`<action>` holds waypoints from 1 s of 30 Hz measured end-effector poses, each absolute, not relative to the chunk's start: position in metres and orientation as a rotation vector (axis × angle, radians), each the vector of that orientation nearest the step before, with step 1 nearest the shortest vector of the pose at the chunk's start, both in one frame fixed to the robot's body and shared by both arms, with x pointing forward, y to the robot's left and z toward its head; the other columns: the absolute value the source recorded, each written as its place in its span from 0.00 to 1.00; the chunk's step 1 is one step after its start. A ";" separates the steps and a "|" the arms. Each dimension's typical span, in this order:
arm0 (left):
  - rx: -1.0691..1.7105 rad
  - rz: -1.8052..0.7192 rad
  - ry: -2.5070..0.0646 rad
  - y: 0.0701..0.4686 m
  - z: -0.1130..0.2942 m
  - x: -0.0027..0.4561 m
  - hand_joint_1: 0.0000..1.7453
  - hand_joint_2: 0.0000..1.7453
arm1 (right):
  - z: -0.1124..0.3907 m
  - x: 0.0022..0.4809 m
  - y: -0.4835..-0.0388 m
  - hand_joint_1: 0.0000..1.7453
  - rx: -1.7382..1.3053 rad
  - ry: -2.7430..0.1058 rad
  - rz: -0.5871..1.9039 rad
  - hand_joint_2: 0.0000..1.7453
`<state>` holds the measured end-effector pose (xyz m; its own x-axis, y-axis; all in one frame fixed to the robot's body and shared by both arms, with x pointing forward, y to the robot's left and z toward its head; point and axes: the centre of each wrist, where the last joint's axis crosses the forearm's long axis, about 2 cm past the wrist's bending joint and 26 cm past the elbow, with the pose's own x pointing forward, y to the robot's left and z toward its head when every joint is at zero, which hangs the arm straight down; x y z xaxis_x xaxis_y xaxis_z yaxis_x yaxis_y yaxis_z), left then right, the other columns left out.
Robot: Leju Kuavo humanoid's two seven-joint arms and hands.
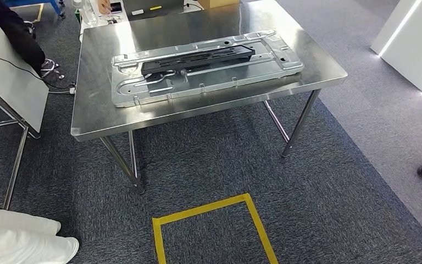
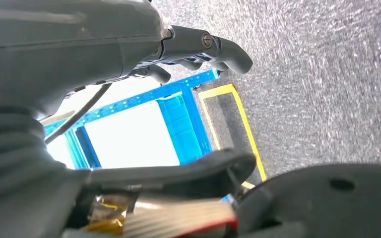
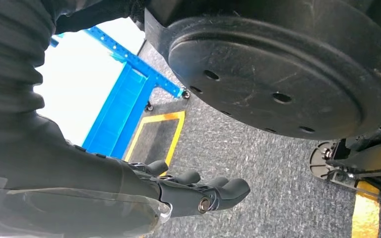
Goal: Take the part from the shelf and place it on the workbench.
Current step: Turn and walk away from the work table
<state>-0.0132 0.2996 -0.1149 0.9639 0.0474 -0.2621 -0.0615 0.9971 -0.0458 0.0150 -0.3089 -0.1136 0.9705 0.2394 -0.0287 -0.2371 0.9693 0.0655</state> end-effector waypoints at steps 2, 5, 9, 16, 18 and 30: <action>-0.047 0.056 0.263 0.302 -0.115 -0.013 0.00 1.00 | -0.114 0.014 -0.308 0.00 0.063 0.038 0.233 0.50; -0.038 0.058 0.250 0.304 -0.115 -0.013 0.00 0.25 | -0.114 0.013 -0.308 0.00 0.072 0.026 0.221 0.00; -0.037 0.071 0.213 0.305 -0.115 -0.014 0.00 0.00 | -0.114 0.010 -0.307 0.00 0.106 -0.038 0.187 0.00; -0.041 0.073 0.192 0.304 -0.115 -0.014 0.00 0.00 | -0.114 0.008 -0.308 0.00 0.157 -0.093 0.161 0.00; -0.042 0.075 0.191 0.304 -0.115 -0.014 0.00 0.00 | -0.114 0.004 -0.312 0.00 0.174 -0.105 0.162 0.00; -0.082 0.109 0.179 0.285 -0.115 -0.013 0.00 0.00 | -0.114 -0.007 -0.326 0.00 0.093 -0.164 0.155 0.00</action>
